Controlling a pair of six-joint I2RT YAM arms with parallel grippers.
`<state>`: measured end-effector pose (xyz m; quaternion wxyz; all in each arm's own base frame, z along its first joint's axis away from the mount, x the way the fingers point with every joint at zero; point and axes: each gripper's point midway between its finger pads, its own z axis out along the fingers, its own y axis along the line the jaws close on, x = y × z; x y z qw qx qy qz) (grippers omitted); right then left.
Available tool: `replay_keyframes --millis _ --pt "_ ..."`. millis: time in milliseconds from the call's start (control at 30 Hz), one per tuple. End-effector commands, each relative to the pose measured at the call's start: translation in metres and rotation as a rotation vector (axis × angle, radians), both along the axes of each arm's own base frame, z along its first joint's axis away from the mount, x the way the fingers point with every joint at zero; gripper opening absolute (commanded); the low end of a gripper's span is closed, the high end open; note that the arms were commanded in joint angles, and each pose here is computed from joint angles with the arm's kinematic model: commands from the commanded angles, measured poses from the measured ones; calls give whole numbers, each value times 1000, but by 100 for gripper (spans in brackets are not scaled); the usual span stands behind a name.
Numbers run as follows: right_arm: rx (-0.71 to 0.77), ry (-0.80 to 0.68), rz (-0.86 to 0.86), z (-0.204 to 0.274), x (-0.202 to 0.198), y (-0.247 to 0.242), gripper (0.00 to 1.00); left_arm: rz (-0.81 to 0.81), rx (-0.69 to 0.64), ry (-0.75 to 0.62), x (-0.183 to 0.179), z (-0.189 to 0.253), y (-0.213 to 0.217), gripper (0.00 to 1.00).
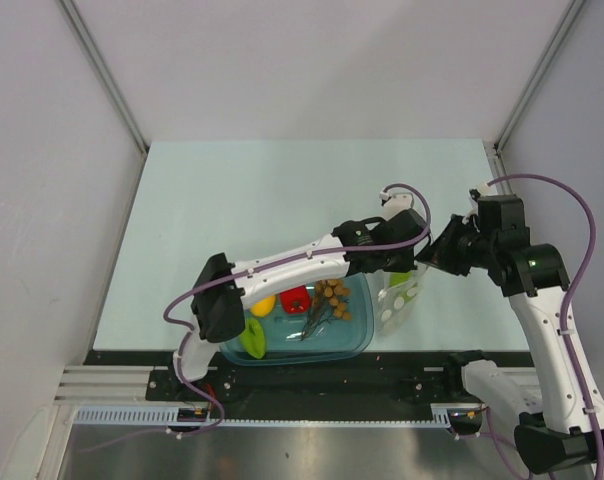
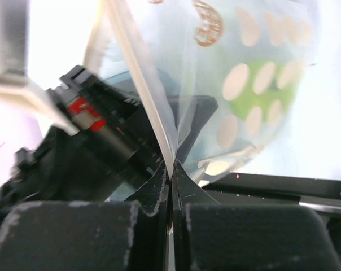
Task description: Open the zip-top bag and remove the fake food
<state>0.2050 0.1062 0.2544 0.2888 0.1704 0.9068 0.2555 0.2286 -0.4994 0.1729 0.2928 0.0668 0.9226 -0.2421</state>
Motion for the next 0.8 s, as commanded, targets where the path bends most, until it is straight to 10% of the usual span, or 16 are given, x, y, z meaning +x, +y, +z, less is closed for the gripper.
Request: replay_keyframes --millis 0,233,767 --pt "8 -91 42 16 0 4 0 -50 -81 -94 1 40 -4 3" --pt "-24 7 10 -32 -17 -9 0 -134 -48 -94 5 9 -17 24" --pt "-54 6 -16 -16 -8 -20 0 -223 159 -61 10 -67 -5 34"
